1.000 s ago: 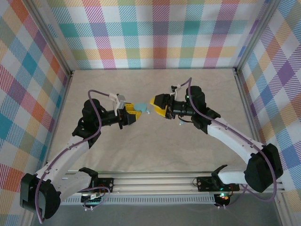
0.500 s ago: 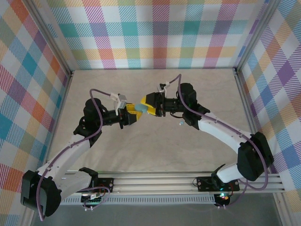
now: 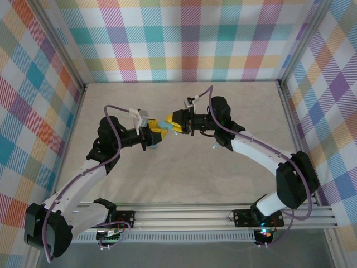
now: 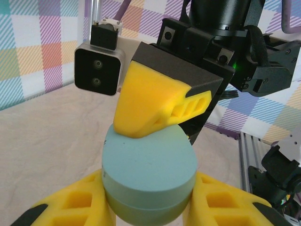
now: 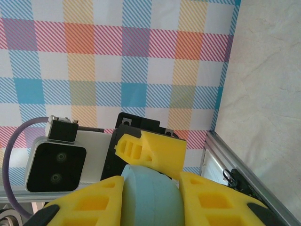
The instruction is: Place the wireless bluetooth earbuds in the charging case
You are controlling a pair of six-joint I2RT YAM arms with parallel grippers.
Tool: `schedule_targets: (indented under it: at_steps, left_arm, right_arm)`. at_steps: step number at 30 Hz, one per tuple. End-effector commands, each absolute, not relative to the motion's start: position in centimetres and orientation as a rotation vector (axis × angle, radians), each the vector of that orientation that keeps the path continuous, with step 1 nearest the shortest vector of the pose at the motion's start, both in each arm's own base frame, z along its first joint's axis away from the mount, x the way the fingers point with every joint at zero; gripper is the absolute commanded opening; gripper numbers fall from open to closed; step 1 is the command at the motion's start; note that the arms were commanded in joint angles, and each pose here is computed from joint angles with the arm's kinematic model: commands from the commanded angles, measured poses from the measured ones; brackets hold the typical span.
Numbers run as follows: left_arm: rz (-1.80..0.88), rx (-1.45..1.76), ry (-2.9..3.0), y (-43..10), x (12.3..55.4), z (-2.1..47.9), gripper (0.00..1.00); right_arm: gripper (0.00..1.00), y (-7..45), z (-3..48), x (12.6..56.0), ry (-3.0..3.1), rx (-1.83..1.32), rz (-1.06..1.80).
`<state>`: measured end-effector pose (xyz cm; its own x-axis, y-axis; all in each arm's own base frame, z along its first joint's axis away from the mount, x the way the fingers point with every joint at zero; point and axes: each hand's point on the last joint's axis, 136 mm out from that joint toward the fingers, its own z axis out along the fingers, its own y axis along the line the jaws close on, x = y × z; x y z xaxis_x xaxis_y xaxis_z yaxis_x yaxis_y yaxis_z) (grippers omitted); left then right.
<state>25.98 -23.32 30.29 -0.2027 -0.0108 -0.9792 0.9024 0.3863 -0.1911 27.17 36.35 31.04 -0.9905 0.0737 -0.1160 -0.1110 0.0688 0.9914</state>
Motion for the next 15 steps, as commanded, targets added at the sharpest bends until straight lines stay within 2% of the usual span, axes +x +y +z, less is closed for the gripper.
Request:
schedule_targets:
  at_steps: [1,3,5,9,11,15]
  left_arm:
    - [-0.969,0.796,1.549,-22.98,26.48,30.6,0.14]
    - [-0.961,0.793,1.554,-22.92,26.58,30.45,0.1]
    - [-0.957,0.791,1.554,-22.91,26.68,30.42,0.09]
    - [-0.95,0.786,1.55,-22.91,26.92,30.45,0.09]
    - [-0.949,0.785,1.552,-22.94,27.05,30.4,0.09]
    - [-0.947,0.78,1.559,-22.94,27.21,30.3,0.09]
  right_arm:
    - [0.2,37.1,33.67,26.1,2.103,-0.196,2.116]
    - [0.4,37.2,33.55,26.07,2.116,-0.197,2.121]
    - [0.47,37.25,33.3,26.06,2.124,-0.196,2.122]
    - [0.48,37.31,33.29,26.05,2.124,-0.206,2.123]
    - [0.45,37.44,33.51,25.96,2.119,-0.222,2.131]
    - [0.28,37.81,33.66,25.66,2.122,-0.26,2.152]
